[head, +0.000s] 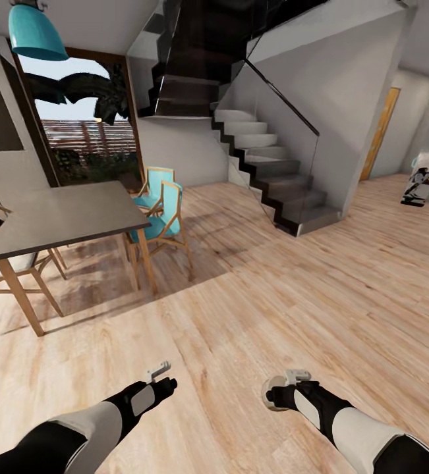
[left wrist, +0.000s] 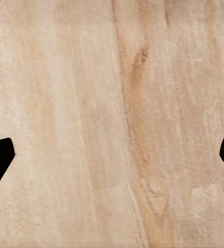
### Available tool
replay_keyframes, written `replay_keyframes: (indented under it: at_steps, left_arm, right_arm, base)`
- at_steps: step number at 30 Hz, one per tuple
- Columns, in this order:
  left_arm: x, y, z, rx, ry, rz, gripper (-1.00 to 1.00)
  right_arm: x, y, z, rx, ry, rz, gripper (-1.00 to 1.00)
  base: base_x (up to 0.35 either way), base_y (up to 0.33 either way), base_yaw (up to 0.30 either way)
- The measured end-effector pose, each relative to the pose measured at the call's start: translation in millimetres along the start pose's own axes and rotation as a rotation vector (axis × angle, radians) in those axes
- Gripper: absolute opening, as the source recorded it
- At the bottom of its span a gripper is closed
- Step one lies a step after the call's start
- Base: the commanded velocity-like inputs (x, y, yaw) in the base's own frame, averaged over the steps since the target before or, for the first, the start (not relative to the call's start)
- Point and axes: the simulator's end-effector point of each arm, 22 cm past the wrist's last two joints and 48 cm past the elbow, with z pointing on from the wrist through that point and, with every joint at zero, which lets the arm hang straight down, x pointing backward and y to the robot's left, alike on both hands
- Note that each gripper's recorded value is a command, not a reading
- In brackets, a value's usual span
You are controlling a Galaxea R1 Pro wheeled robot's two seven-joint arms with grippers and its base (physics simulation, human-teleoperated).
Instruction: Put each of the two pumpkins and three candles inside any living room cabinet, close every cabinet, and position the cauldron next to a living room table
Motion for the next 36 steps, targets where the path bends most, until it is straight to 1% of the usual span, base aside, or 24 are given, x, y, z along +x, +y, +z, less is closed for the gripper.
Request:
replay_keyframes:
  at_steps: [12, 19, 26, 36]
  left_arm:
    - [-6.7, -3.2, -6.7, 0.005, -0.013, 0.001, 1.00]
    - [-9.6, -4.8, -9.0, 0.008, -0.020, 0.001, 1.00]
    - [-10.9, -5.6, -9.9, 0.010, -0.023, 0.001, 1.00]
    - [-13.8, -6.0, -12.1, 0.012, -0.029, -0.002, 1.00]
  right_arm:
    - [-7.7, 1.4, -7.1, -0.001, -0.015, -0.003, -1.00]
    - [-11.2, 0.9, -9.7, 0.000, -0.023, -0.004, -1.00]
    - [-12.2, 2.0, -10.6, -0.002, -0.025, -0.004, -1.00]
    - [-14.6, 2.5, -12.9, -0.003, -0.031, -0.005, -1.00]
  base:
    - [-0.009, 0.000, 0.180]
    - [-0.251, 0.000, 0.201]
    - [-0.299, 0.000, 0.098]
    - [-0.039, 0.000, 0.255]
